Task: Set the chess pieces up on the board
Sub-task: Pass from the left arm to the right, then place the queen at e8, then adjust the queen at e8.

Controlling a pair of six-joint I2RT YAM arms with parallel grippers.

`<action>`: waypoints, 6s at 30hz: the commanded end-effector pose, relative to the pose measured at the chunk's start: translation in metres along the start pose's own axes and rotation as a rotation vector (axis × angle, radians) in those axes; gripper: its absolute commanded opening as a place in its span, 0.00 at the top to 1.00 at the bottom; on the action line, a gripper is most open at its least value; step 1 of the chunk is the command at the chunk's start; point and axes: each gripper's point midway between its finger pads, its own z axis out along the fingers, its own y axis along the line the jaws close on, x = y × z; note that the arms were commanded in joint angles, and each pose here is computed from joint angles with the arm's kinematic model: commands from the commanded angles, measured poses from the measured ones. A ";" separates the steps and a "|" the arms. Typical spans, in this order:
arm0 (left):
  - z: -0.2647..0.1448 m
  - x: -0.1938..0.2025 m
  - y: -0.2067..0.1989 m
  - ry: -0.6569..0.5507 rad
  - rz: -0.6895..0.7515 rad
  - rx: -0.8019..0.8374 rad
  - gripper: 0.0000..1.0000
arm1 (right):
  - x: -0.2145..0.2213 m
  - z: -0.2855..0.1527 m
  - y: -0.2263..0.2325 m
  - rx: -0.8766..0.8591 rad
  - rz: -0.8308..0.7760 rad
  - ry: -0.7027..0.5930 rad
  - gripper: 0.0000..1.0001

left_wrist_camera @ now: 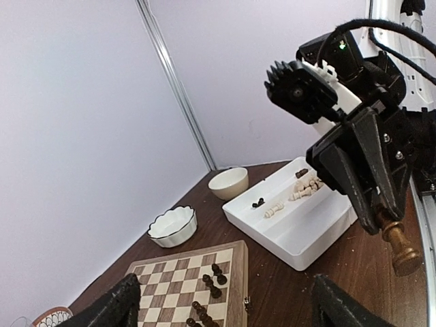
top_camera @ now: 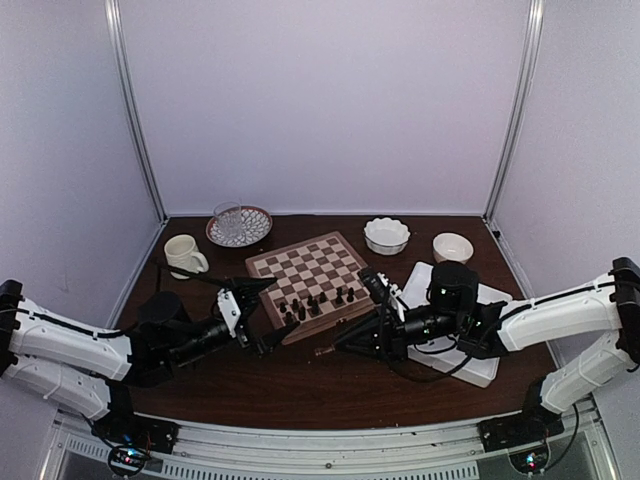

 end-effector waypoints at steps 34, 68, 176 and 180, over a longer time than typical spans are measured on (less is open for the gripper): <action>-0.056 0.089 0.142 0.342 -0.468 -0.609 0.02 | -0.027 -0.042 -0.151 0.999 -0.003 0.574 1.00; -0.052 0.090 0.135 0.352 -0.433 -0.558 0.05 | -0.009 -0.011 -0.244 1.108 0.049 0.923 1.00; -0.030 0.085 0.119 0.380 -0.444 -0.416 0.06 | 0.027 -0.029 -0.261 1.074 0.061 0.236 1.00; -0.031 0.084 0.119 0.378 -0.440 -0.418 0.06 | 0.033 -0.028 -0.265 1.075 0.069 0.248 1.00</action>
